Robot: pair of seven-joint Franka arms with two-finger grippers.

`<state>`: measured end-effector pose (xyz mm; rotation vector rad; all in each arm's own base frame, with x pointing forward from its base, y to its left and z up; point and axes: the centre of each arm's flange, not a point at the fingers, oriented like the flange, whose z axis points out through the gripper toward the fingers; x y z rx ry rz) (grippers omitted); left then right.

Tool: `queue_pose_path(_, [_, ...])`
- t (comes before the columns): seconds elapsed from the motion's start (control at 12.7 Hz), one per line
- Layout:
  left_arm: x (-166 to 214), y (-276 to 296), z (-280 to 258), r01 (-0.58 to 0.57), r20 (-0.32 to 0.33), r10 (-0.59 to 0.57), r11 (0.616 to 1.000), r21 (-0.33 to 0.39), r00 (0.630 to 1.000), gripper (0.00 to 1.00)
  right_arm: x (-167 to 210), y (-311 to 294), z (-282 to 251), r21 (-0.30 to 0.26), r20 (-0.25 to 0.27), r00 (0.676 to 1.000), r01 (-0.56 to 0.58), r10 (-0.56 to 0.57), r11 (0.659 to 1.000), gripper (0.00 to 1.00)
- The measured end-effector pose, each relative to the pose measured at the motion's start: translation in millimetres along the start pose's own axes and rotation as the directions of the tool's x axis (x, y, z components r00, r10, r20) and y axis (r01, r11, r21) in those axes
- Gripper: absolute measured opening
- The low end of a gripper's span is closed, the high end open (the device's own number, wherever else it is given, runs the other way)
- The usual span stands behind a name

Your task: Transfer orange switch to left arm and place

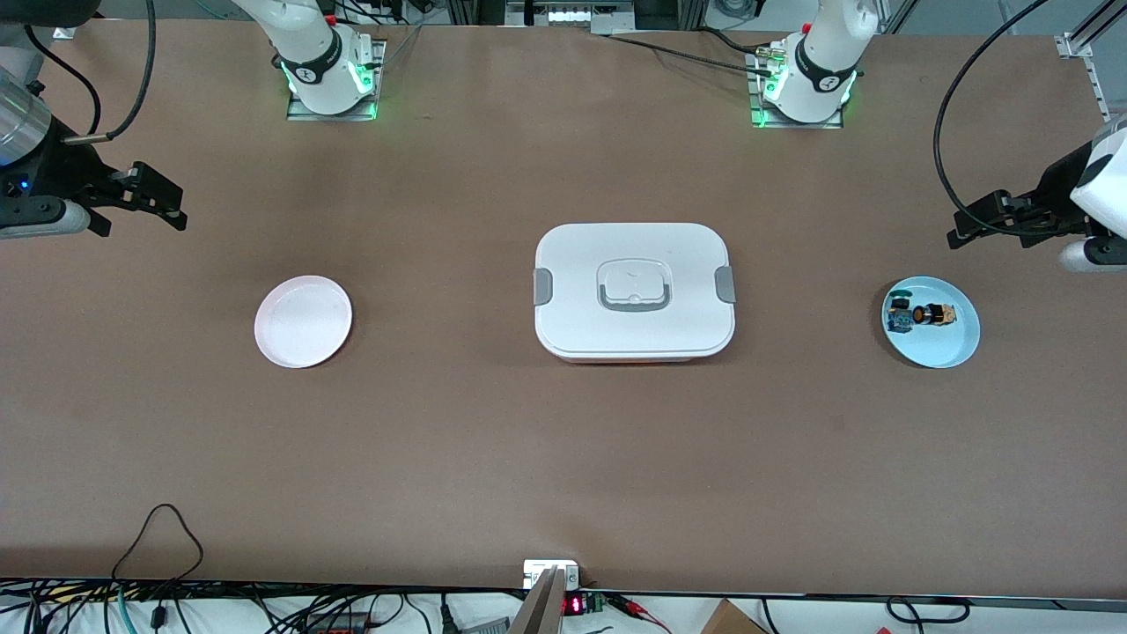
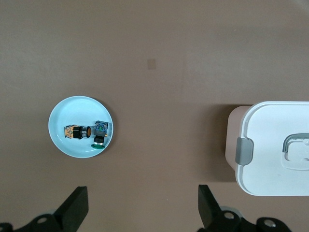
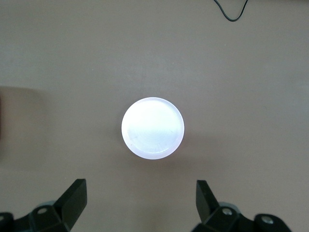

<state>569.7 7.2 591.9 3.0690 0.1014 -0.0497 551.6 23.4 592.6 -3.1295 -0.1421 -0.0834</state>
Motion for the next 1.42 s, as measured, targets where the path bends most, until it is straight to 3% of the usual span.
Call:
queue_pose_path(0.63, [-3, -6, -9, 0.007, -0.015, -0.007, 1.000, -0.002, 1.000, 1.00, 0, 0, 0, 0.000, 0.000, 1.000, 0.000, 0.000, 1.000, 1.00])
queue_pose_path(0.95, [-5, -12, -38, 0.012, -0.059, -0.012, 1.000, -0.004, 0.998, 1.00, 0, 0, 0, 0.000, 0.001, 1.000, 0.000, 0.000, 1.000, 1.00])
queue_pose_path(1.42, [-7, -11, -34, 0.009, -0.029, -0.009, 1.000, -0.003, 1.000, 1.00, 0, 0, 0, 0.000, 0.001, 1.000, 0.000, 0.000, 1.000, 1.00])
